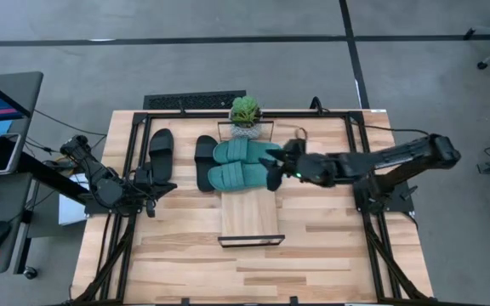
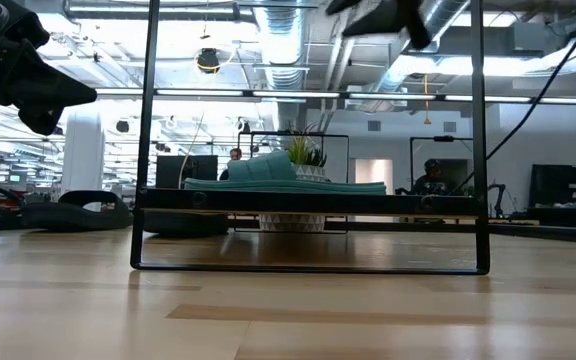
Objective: Pick and place slides into the shelf
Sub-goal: Put the left black slide on the shelf
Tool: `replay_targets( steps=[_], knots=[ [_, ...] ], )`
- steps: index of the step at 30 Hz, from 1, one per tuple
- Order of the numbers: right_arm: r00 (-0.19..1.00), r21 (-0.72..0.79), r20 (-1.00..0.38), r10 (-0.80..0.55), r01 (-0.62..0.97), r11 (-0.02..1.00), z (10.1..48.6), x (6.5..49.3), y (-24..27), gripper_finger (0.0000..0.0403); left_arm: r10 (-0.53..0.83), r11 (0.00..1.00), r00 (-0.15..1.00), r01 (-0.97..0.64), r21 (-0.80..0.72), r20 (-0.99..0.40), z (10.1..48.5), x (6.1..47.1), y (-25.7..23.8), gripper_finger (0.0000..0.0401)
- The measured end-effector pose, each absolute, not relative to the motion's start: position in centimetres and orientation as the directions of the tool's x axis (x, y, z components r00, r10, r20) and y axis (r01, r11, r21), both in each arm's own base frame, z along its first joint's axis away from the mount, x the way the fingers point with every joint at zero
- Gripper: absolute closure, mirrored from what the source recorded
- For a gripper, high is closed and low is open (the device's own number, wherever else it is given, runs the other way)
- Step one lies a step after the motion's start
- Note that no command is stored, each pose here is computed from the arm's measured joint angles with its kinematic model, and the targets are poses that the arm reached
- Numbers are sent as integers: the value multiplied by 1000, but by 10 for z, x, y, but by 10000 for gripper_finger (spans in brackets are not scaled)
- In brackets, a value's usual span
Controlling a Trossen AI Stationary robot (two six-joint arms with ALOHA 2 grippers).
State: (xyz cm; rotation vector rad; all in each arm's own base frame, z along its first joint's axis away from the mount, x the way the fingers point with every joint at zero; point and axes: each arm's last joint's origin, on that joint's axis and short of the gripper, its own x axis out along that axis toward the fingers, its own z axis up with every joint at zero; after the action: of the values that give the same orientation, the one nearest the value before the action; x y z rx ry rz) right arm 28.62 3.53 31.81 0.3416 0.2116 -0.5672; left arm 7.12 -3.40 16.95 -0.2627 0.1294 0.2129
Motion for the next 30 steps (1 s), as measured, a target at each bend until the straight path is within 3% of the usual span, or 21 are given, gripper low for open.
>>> replay_targets(
  steps=[4, 14, 24, 30],
  knots=[
    [802, 201, -222, -555, 594, 779, 330, 272, 50, 230, 191, 944, 969, -225, -243, -154, 170, 71, -34, 401],
    [793, 207, -198, -577, 609, 766, 335, 266, 56, 248, 191, 927, 969, -230, -297, -154, 170, 71, -34, 401],
    [818, 195, -206, -538, 573, 796, 332, 265, 69, 265, 210, 950, 968, -235, -206, -137, 172, 71, -33, 401],
    [803, 94, -278, -528, 569, 817, 322, 260, 74, 270, 217, 936, 959, -258, -240, -183, 195, 61, -24, 401]
  ],
)
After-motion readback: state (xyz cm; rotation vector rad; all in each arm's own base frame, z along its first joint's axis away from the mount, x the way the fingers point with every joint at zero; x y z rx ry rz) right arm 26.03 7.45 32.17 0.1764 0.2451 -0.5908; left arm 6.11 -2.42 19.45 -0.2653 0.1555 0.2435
